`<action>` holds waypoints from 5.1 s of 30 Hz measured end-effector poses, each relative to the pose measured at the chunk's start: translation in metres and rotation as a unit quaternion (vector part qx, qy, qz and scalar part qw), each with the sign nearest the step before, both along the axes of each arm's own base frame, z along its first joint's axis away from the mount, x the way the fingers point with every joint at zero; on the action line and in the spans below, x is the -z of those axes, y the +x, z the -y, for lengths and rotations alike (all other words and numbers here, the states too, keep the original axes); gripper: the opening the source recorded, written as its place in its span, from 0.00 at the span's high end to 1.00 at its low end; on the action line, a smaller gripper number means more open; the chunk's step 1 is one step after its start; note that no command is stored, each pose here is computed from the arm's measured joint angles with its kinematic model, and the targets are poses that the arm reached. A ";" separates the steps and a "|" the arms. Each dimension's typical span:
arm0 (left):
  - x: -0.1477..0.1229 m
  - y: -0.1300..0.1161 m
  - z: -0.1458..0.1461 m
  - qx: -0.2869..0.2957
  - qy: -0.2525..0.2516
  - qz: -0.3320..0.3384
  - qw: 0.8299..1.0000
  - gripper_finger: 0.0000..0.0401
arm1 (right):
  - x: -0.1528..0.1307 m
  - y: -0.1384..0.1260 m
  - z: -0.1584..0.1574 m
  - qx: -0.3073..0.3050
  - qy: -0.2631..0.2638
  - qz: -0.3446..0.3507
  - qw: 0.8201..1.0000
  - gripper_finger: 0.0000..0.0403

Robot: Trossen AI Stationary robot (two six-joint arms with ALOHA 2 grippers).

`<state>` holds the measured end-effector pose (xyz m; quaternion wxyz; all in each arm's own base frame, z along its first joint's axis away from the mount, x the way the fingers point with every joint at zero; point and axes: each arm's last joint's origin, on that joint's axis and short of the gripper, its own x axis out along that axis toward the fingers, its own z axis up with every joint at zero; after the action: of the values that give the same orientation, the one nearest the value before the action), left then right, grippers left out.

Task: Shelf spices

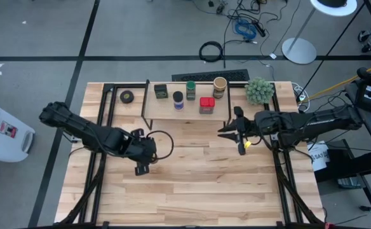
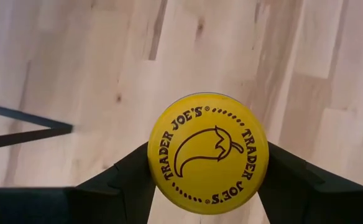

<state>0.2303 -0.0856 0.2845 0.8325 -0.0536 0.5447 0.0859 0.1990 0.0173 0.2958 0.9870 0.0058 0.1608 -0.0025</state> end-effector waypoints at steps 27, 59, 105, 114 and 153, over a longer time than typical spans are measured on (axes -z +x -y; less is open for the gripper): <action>0.062 -0.007 -0.004 -0.017 0.024 -0.013 0.999 0.41 | 0.004 0.006 0.000 0.006 0.010 -0.006 1.000 0.84; 0.064 -0.002 -0.002 -0.003 0.009 -0.001 1.000 0.41 | 0.004 0.006 -0.001 0.005 0.010 -0.006 1.000 0.84; 0.049 -0.006 -0.004 -0.008 0.001 0.044 0.999 0.21 | -0.045 0.005 0.015 0.129 -0.130 0.043 0.982 0.82; 0.027 -0.017 -0.013 -0.037 0.040 0.115 0.992 0.21 | -0.131 -0.013 0.059 0.158 -0.164 0.016 0.974 0.52; -0.011 -0.013 -0.018 -0.062 0.108 0.294 0.948 0.21 | -0.085 0.028 0.208 0.089 -0.014 -0.251 0.964 0.25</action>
<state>0.2171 -0.0680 0.2952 0.9494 -0.0202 0.2590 0.1762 0.2268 -0.1909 0.3812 0.9108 0.0054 0.4019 -0.0941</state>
